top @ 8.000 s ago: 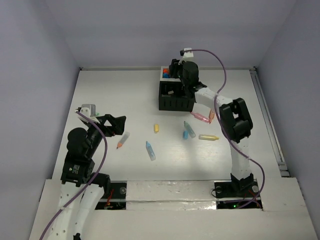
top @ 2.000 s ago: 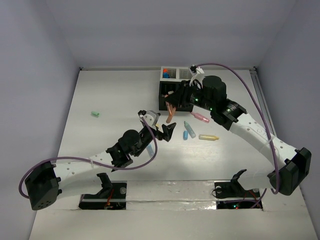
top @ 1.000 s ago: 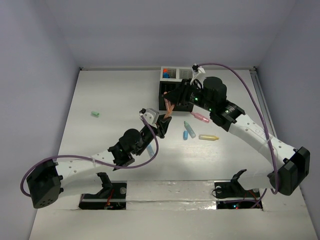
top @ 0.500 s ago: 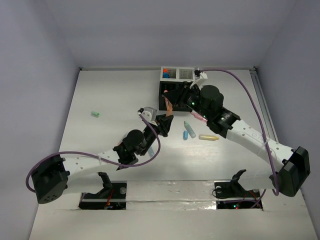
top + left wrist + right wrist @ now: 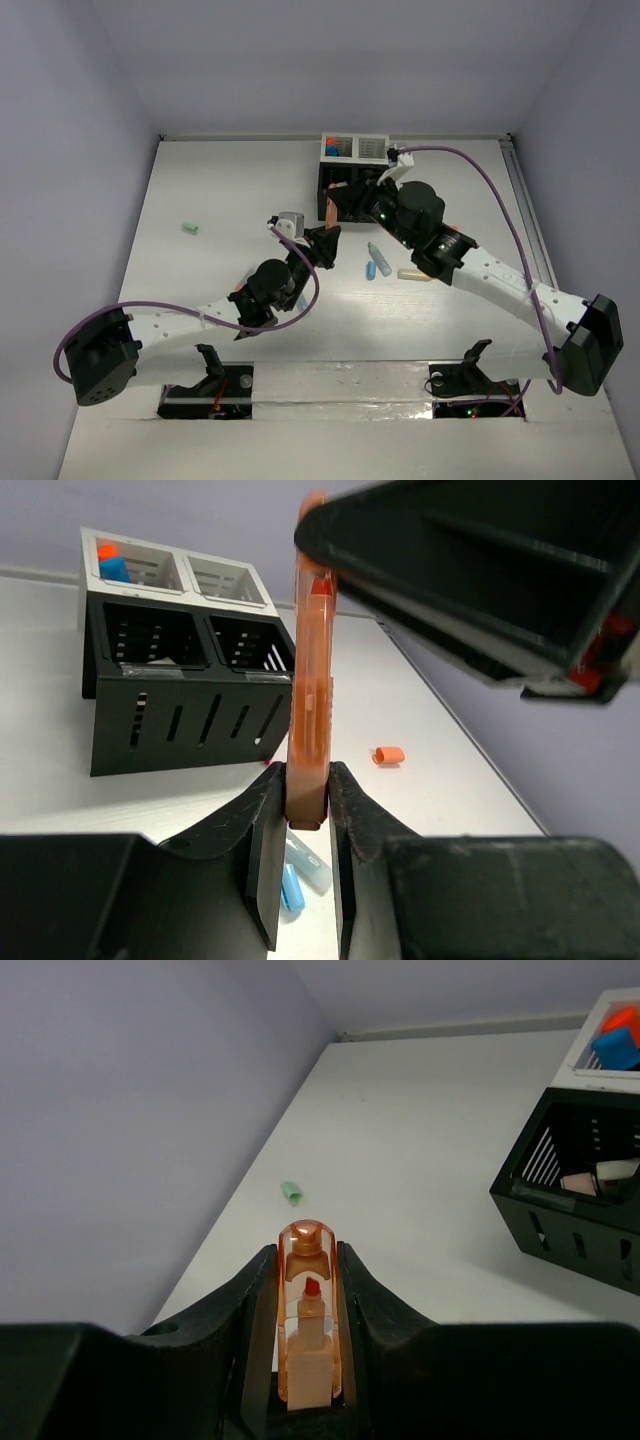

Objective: Sort the stationery into containers
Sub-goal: Close the pen cap on the pen.

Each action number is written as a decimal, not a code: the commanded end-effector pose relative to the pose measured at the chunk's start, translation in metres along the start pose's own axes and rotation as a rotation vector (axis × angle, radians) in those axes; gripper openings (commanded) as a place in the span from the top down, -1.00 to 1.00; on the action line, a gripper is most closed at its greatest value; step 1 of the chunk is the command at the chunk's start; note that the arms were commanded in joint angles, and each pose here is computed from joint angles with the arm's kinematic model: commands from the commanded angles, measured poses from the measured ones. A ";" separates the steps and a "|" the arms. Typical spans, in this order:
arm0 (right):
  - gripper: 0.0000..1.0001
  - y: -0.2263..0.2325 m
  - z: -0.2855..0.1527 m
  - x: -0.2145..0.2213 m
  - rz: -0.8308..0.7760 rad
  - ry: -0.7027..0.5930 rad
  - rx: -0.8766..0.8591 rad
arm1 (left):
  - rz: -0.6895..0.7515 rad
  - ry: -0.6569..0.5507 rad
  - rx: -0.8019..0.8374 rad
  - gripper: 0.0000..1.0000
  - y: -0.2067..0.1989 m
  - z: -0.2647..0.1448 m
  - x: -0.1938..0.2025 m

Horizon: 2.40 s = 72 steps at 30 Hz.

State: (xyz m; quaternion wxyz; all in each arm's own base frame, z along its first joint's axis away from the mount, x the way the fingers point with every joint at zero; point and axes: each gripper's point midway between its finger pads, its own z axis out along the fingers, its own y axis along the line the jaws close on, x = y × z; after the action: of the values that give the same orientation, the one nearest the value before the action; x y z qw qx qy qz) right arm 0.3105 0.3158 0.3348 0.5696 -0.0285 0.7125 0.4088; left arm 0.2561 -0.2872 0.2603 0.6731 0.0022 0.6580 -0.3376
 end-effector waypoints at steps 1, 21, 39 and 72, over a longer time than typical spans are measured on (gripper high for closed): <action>0.43 0.007 -0.008 -0.011 -0.033 -0.048 -0.010 | -0.083 -0.114 -0.034 1.00 -0.008 0.009 -0.040; 0.77 0.002 -0.017 0.031 -0.056 0.032 0.010 | -0.070 -0.176 -0.032 1.00 -0.008 0.004 -0.065; 1.00 -0.018 -0.043 0.108 -0.073 0.248 0.022 | -0.070 -0.261 0.011 1.00 -0.023 -0.004 -0.115; 1.00 -0.023 -0.050 0.132 0.023 0.228 0.095 | -0.085 -0.202 0.183 1.00 -0.051 0.028 -0.110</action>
State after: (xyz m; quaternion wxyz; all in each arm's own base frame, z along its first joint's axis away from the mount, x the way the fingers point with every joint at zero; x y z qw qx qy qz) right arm 0.2852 0.2977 0.2771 0.5799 0.0655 0.7094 0.3952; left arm 0.2580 -0.3053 0.2321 0.6092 0.1290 0.7223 -0.3010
